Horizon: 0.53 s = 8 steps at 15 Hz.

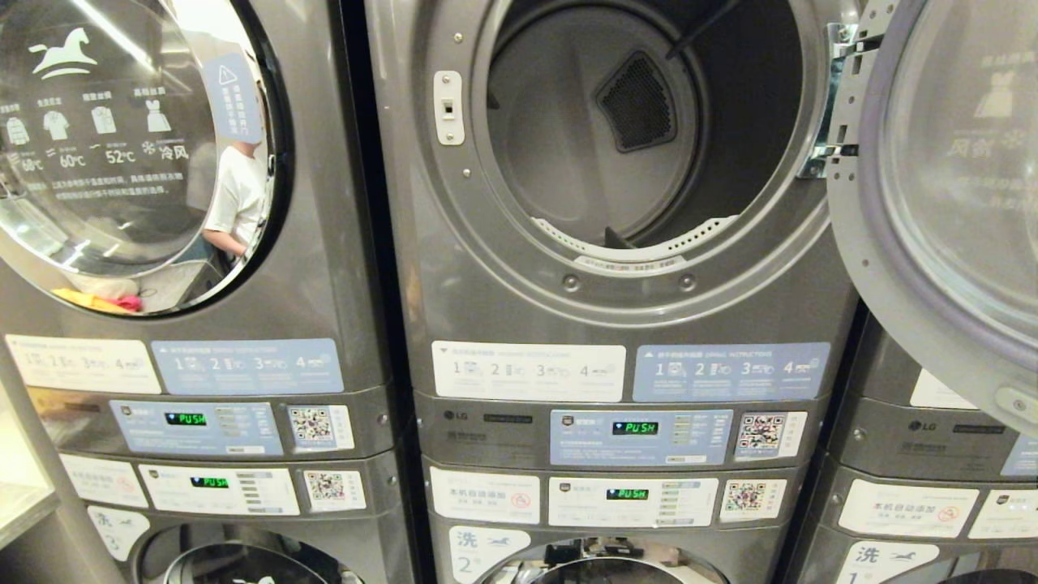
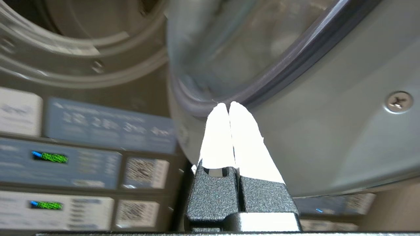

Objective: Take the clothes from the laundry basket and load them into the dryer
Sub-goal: Open the dryer

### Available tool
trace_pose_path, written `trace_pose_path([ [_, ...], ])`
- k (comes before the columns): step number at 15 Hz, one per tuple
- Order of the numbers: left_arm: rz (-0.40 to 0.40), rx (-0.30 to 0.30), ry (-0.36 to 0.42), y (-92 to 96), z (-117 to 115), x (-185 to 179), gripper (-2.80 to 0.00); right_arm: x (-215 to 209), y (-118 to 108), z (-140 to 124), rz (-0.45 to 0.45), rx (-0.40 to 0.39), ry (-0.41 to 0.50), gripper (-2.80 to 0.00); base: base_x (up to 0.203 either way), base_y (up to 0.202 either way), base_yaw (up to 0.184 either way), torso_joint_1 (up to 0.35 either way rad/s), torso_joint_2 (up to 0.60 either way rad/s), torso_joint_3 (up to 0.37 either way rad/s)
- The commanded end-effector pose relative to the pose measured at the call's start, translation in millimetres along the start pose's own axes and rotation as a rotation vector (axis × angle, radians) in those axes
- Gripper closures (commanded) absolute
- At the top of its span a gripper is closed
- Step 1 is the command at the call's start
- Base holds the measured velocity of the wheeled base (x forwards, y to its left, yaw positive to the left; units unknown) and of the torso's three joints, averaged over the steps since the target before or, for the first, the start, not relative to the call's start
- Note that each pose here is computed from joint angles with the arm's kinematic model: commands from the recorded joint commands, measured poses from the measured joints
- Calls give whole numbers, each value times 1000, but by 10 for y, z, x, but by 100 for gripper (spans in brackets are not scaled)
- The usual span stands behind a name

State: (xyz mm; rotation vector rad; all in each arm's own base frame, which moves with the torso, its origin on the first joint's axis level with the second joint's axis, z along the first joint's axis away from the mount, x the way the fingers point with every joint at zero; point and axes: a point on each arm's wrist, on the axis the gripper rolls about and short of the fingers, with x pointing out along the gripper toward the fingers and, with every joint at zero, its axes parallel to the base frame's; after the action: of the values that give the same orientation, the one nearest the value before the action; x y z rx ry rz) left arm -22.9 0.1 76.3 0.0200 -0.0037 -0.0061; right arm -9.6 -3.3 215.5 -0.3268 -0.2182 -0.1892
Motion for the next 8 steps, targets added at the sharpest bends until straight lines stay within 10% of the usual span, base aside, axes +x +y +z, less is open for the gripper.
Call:
trace_pose_path([
  [1, 0, 0, -1, 0, 0, -1, 0, 102, 4, -10, -49, -52, 65, 0, 0, 0, 0, 0, 0, 0],
  [8, 0, -17, -1, 0, 0, -1, 0, 211, -33, -24, -274, -112, 206, 0, 0, 0, 0, 0, 0, 0],
])
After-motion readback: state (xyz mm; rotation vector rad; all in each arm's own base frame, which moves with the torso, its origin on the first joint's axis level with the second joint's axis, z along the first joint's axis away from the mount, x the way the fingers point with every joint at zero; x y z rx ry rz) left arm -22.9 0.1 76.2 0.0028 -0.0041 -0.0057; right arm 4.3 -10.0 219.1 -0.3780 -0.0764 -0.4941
